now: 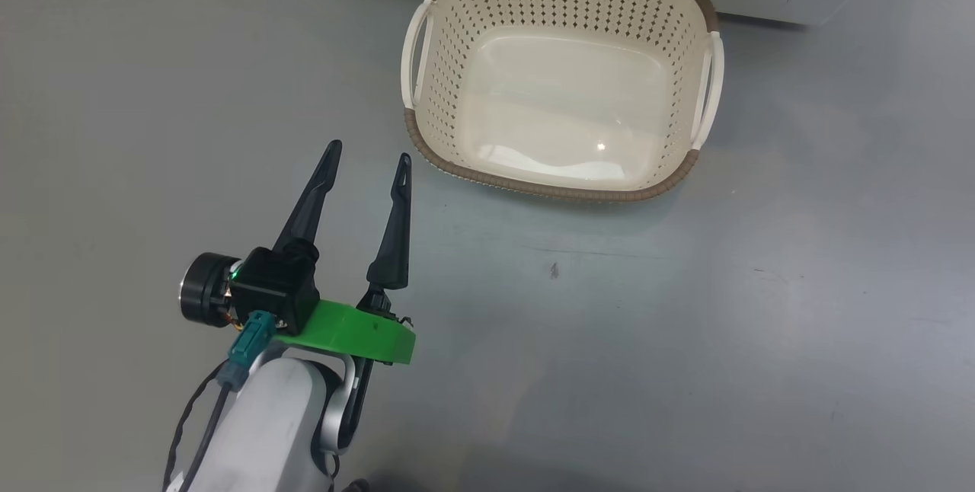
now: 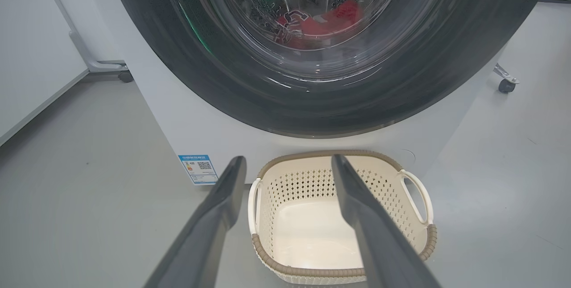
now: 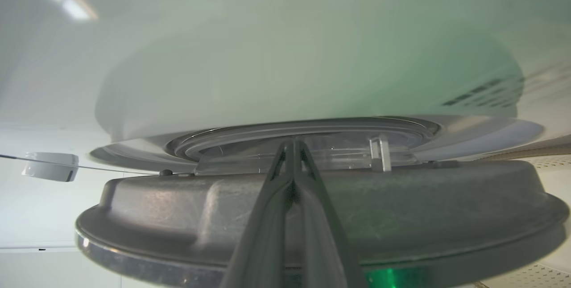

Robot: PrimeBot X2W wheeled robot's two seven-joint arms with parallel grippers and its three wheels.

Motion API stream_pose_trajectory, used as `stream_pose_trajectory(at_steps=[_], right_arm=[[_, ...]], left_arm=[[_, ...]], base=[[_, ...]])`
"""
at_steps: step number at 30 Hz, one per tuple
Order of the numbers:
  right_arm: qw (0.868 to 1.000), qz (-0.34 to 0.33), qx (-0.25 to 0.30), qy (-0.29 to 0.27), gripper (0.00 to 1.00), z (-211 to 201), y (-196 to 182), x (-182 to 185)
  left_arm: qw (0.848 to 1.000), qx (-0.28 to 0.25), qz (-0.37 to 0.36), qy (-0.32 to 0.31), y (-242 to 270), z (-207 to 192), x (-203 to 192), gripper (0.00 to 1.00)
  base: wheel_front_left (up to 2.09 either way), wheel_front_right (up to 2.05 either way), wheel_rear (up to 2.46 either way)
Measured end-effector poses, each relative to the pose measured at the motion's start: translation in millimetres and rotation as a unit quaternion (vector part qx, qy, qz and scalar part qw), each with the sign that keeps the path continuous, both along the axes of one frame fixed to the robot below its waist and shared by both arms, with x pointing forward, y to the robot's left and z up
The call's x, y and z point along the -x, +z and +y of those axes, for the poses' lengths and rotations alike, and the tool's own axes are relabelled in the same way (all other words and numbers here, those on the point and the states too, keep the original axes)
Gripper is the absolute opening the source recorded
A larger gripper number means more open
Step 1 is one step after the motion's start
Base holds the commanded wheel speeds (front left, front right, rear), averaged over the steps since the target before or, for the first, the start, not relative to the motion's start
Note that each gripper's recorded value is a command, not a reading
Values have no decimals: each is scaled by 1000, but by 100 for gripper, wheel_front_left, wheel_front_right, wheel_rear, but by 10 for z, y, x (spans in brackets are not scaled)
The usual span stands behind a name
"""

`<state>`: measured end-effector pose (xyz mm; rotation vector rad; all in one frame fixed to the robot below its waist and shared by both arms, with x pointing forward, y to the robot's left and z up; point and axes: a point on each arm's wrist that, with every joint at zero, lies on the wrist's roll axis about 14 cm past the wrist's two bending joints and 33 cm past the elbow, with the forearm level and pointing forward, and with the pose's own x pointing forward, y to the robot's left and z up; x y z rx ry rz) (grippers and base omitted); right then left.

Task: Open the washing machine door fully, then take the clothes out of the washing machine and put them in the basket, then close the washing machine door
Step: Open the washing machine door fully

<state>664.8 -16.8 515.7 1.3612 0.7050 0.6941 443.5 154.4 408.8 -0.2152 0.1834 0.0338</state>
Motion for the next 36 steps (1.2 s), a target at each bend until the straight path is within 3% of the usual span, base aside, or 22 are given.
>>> stream_pose_trajectory(at_steps=[36], right_arm=[[996,4,-16,85,0,166,15,849]], left_arm=[[999,3,-33,-9,322,-76,97,100]], base=[[0,0,0]])
